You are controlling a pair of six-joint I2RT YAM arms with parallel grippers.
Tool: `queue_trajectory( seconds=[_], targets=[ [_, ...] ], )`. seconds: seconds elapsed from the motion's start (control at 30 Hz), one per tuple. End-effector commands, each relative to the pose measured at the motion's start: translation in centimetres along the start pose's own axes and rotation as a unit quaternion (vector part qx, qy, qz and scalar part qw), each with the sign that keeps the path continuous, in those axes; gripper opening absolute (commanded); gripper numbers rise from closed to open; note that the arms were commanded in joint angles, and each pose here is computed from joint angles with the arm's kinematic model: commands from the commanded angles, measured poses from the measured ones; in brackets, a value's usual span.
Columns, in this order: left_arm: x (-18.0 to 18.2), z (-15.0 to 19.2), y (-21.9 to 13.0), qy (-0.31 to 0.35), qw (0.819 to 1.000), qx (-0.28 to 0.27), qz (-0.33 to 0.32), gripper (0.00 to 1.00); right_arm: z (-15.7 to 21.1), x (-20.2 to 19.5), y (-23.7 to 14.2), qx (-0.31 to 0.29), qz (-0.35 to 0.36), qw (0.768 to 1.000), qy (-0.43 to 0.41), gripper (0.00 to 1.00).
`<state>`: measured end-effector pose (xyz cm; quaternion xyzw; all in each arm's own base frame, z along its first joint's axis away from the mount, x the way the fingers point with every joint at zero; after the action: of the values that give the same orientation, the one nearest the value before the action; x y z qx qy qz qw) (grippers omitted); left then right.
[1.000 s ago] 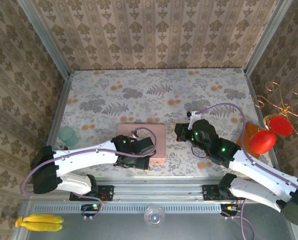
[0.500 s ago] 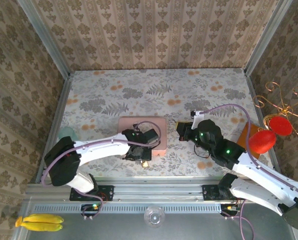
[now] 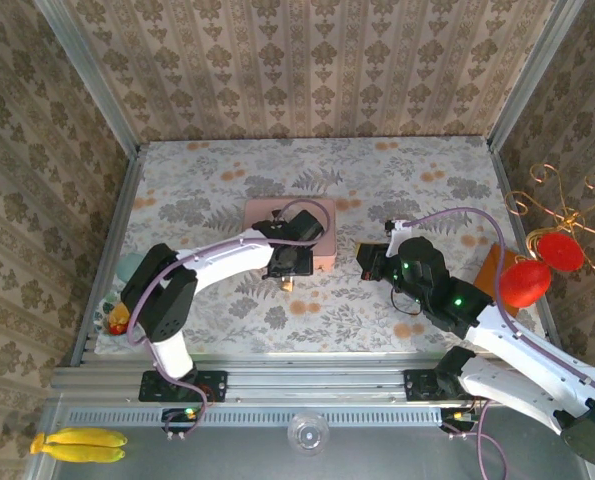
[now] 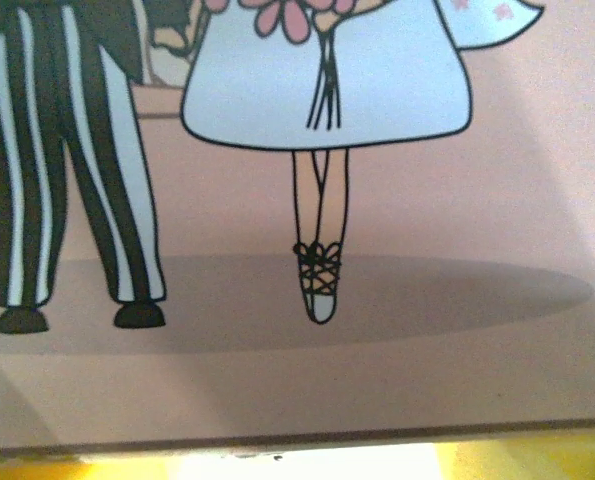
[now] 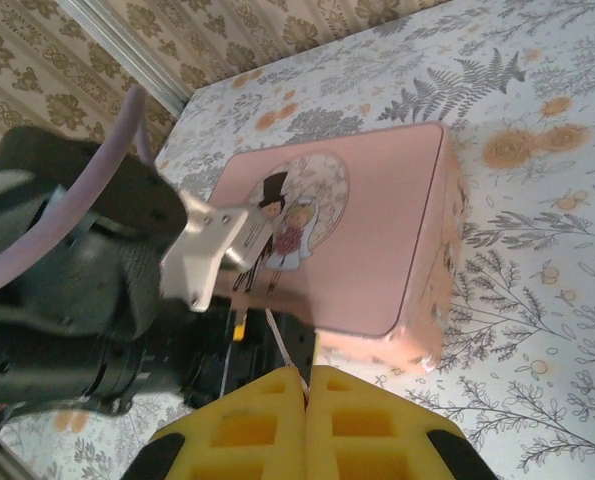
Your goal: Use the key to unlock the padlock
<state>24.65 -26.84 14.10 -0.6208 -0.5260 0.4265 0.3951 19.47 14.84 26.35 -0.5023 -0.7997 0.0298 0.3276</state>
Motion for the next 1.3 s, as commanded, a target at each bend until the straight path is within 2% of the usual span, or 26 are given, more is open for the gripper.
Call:
queue_trajectory(
  seconds=[0.0,0.2,0.37,0.5,0.67,0.8,1.0,1.27],
  targets=[
    [-0.5,-2.6,0.2,0.018,0.999,-0.035,0.015,0.63,0.6,-0.3,0.1,0.014,0.0,1.0,0.009,0.0],
    [0.5,-2.3,-1.4,0.027,0.998,-0.048,0.018,0.65,0.5,-0.2,0.0,0.017,-0.003,1.0,0.016,0.0],
    [2.2,0.4,-3.7,0.033,0.993,-0.104,0.052,0.66,0.6,-0.1,0.0,0.02,-0.006,1.0,0.02,0.0],
    [3.1,2.9,-3.2,0.042,0.989,-0.11,0.085,0.66,0.5,0.2,0.2,0.023,-0.014,0.999,0.026,0.0],
    [4.3,4.4,-2.6,0.07,0.983,-0.125,0.119,0.66,0.6,0.4,0.6,0.031,-0.02,0.999,0.037,0.0],
    [5.6,4.5,-1.7,0.089,0.98,-0.11,0.142,0.66,0.8,0.5,0.8,0.034,-0.026,0.998,0.047,0.0],
    [5.8,4.1,-1.1,0.136,0.969,-0.121,0.17,0.65,0.7,1.4,1.0,0.042,-0.033,0.998,0.033,0.0],
    [5.5,2.7,0.6,0.128,0.965,-0.118,0.197,0.6,0.9,1.8,0.9,0.041,-0.034,0.998,0.034,0.0]
  ],
)
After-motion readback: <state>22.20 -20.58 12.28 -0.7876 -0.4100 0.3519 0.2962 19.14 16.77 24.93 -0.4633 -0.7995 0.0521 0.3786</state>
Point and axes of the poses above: each hand's point on the last joint's axis, 136 mm out from that joint toward the fingers, its own y axis out along the fingers, its own x axis along the line the jaws close on, z = x × y, the point moved 8 cm from there along -y, back along the fingers, and after that the axes turned 1 degree about -y, right-handed, at the moved point
